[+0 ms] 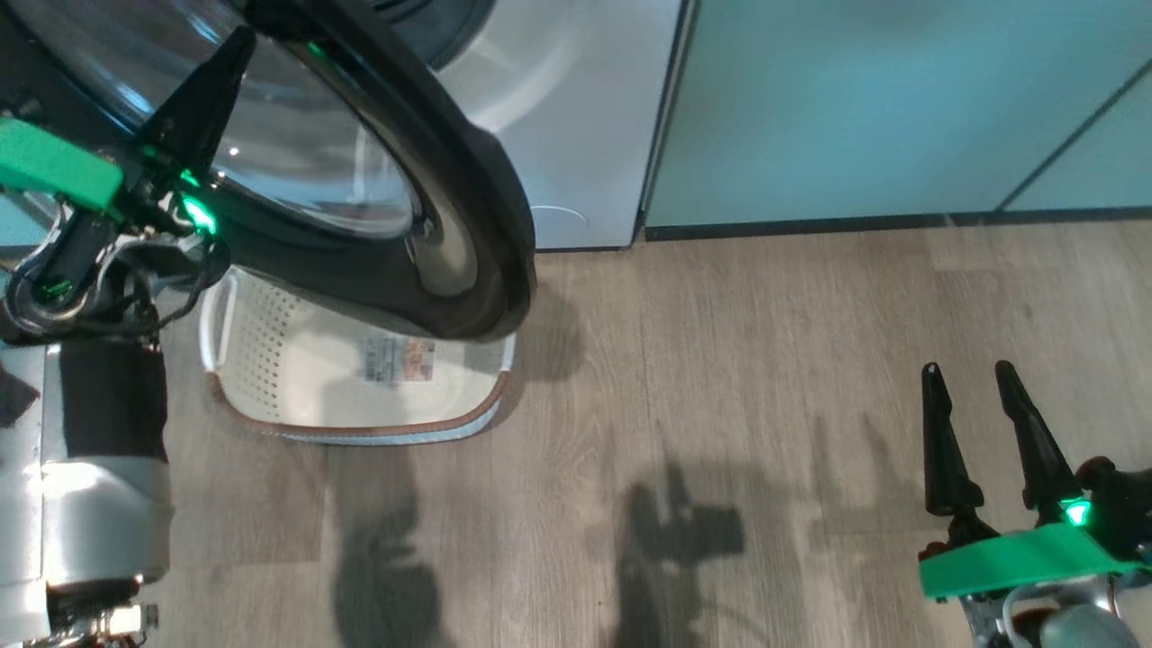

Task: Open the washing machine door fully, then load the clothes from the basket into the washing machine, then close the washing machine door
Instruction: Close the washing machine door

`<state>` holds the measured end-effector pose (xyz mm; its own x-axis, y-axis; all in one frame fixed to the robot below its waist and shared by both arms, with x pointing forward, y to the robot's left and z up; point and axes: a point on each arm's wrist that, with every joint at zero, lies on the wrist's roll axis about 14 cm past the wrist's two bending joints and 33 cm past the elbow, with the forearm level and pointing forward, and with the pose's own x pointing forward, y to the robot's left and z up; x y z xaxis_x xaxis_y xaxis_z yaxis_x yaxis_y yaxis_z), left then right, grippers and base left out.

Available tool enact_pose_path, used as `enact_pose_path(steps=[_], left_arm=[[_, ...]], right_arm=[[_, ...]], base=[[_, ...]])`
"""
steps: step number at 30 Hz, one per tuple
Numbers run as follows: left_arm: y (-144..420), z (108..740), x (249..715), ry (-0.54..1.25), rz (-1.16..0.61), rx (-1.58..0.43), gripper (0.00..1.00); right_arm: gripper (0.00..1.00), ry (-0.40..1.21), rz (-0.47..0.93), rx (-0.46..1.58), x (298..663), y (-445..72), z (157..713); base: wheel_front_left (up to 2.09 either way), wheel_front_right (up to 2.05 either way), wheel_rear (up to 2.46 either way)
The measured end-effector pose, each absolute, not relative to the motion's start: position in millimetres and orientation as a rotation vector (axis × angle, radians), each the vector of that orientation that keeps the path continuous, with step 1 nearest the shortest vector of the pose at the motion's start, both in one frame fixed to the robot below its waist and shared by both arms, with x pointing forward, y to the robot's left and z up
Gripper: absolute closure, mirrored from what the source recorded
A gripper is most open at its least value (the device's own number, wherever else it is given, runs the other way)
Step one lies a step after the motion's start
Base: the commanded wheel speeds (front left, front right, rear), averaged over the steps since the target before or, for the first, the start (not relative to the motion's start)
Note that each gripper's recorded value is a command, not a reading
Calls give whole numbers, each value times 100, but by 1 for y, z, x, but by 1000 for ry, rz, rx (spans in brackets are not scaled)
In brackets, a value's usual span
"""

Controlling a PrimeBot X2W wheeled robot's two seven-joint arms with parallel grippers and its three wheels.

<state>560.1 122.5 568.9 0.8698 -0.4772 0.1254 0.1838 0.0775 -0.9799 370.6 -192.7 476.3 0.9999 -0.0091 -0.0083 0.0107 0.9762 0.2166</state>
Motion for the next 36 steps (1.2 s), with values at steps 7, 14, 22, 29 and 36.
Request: enact_pose_path(steps=[7,14,22,29,36], left_arm=[[111,561,577,266,-487,-1417,100],[115,567,579,237,-491,-1406,100],[137,563,568,169,-409,-1393,100],[167,557,551,68,-286,-1410,0],[189,568,534,-60,-200,-1309,0]], right_arm=[[0,-4,-35,215,374,-202,479],[0,-10,-41,219,377,-204,480],[0,-25,-30,222,382,-202,484],[0,-47,-28,214,385,-203,490],[0,-69,-15,218,387,-200,498]], base=[[0,0,0],[0,0,0],[0,0,0],[0,0,0],[0,0,0]])
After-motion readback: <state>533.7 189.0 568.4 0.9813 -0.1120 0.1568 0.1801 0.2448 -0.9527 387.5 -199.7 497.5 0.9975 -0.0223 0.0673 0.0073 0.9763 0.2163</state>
